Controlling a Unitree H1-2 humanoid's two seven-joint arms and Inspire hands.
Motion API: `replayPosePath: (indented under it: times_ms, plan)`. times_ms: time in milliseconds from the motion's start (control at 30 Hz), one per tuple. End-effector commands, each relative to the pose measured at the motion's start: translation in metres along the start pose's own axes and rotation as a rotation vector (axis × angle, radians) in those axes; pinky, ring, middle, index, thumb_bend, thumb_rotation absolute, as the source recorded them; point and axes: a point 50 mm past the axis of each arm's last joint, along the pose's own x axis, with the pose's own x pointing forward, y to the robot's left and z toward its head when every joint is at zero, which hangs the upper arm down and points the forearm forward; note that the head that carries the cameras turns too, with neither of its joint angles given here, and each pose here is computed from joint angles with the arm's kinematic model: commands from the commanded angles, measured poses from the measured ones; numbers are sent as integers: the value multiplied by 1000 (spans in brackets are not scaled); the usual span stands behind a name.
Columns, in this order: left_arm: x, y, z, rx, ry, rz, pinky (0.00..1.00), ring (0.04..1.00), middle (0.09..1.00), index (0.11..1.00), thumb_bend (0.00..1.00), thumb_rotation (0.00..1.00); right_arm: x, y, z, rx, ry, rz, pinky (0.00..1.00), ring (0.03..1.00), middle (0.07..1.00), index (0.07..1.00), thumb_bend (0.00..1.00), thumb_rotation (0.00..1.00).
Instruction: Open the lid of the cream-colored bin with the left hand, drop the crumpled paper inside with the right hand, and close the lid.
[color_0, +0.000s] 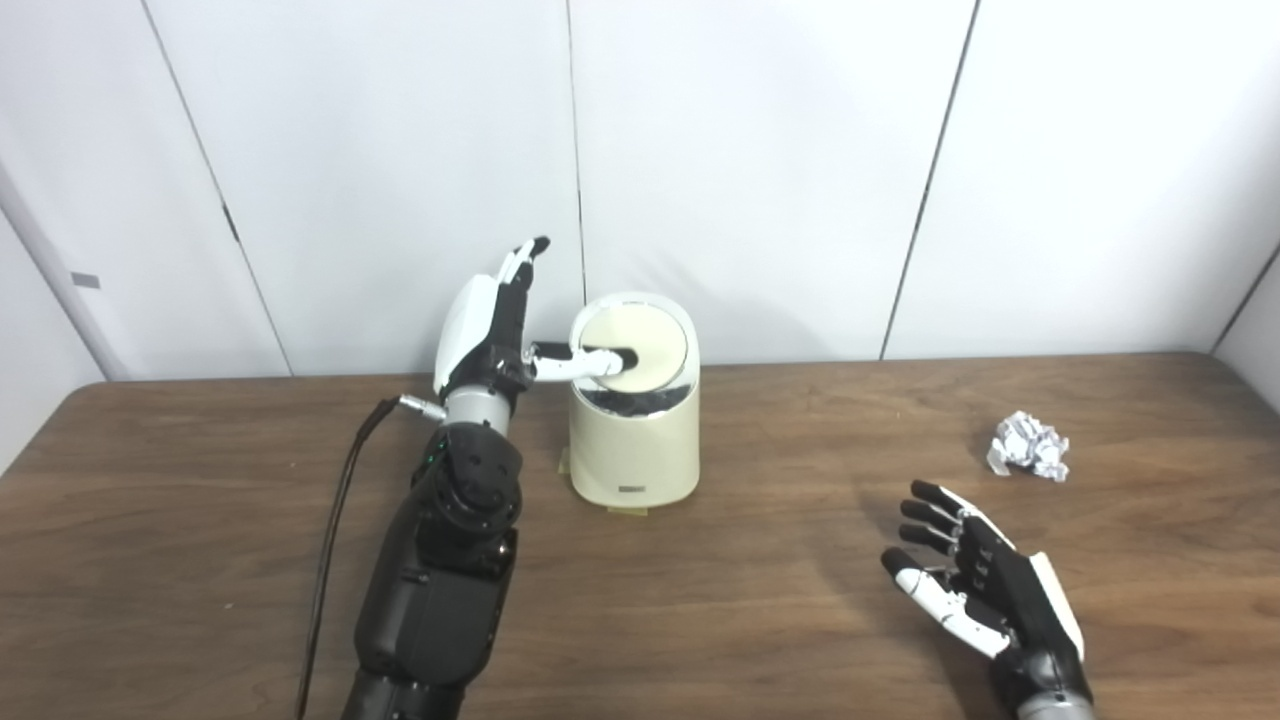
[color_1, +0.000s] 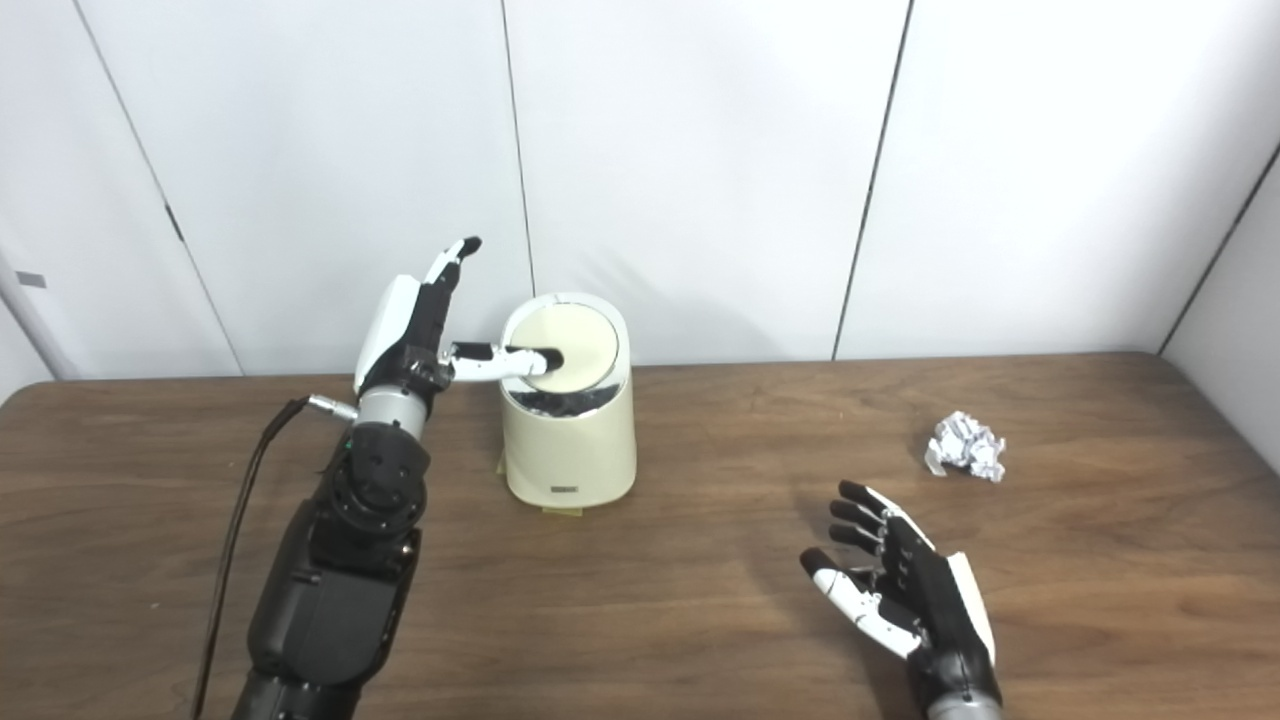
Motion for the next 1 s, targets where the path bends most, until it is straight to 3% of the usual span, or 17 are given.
replayPosePath:
  times_ms: [0, 467, 733, 967]
  plan:
    - [10, 12, 19, 9, -46, 68, 983, 1000, 1000, 1000, 1000, 142, 3, 2, 2, -8, -6, 11, 649, 760, 794, 818, 386, 317]
    - [20, 6, -2, 41, -1, 110, 1000, 1000, 1000, 1000, 959, 53, 1, 3, 4, -6, -10, 9, 641, 755, 791, 820, 390, 321]
    - [22, -1, -10, 127, 11, 115, 1000, 1000, 1000, 1000, 952, 79, 1, 3, 4, 0, -12, 10, 646, 759, 796, 818, 390, 316]
    - [21, -4, -4, 123, -12, 110, 1000, 1000, 1000, 1000, 975, 99, 1, 5, 6, 2, -10, 10, 650, 762, 798, 818, 381, 293]
